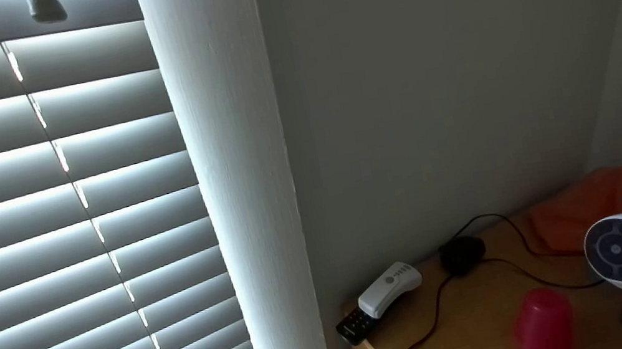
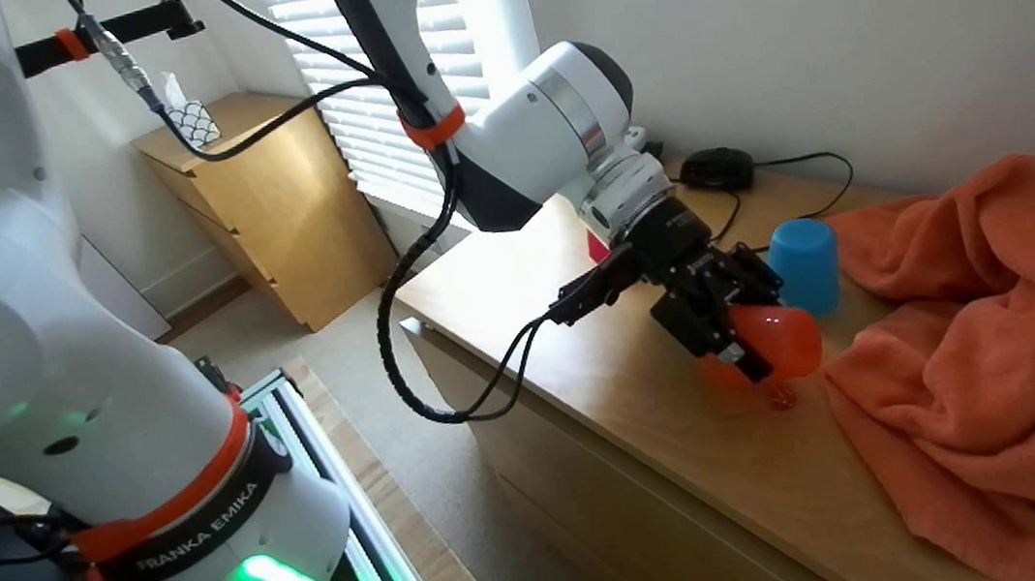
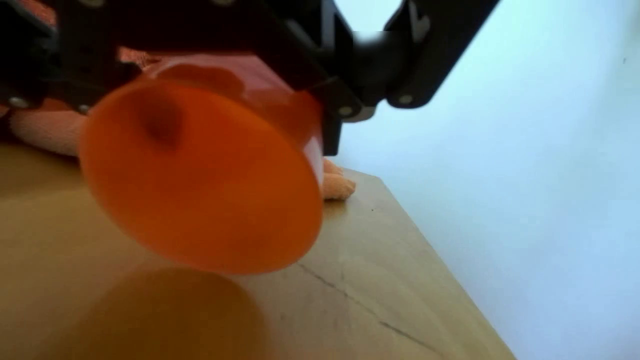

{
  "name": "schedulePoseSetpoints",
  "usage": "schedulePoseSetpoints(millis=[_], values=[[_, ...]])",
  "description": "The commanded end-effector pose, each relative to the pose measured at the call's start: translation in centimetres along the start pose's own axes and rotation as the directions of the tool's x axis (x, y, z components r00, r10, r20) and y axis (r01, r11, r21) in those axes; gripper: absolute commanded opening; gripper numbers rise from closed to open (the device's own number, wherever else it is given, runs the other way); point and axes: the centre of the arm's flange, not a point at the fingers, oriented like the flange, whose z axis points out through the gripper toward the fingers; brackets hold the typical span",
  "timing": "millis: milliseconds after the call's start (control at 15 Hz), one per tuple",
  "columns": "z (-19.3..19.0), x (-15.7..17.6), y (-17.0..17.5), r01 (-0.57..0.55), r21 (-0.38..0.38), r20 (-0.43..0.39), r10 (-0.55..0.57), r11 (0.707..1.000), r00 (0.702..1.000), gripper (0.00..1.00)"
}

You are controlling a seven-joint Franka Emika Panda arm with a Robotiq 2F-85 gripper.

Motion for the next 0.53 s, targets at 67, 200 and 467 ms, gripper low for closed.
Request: schedulePoseSetpoints(millis=[67,200,467], values=[[-0.4,-2.0,0.0,0.069,0.053,-0.084,-0.065,0.996,0.994,0.48],[-1.2,-2.3,-0.2,0.084,0.077,-0.134,-0.074,0.993,0.988,0.48],[-2.2,-3.6,-0.6,0.083,0.107,-0.21,-0.06,0.991,0.976,0.48]])
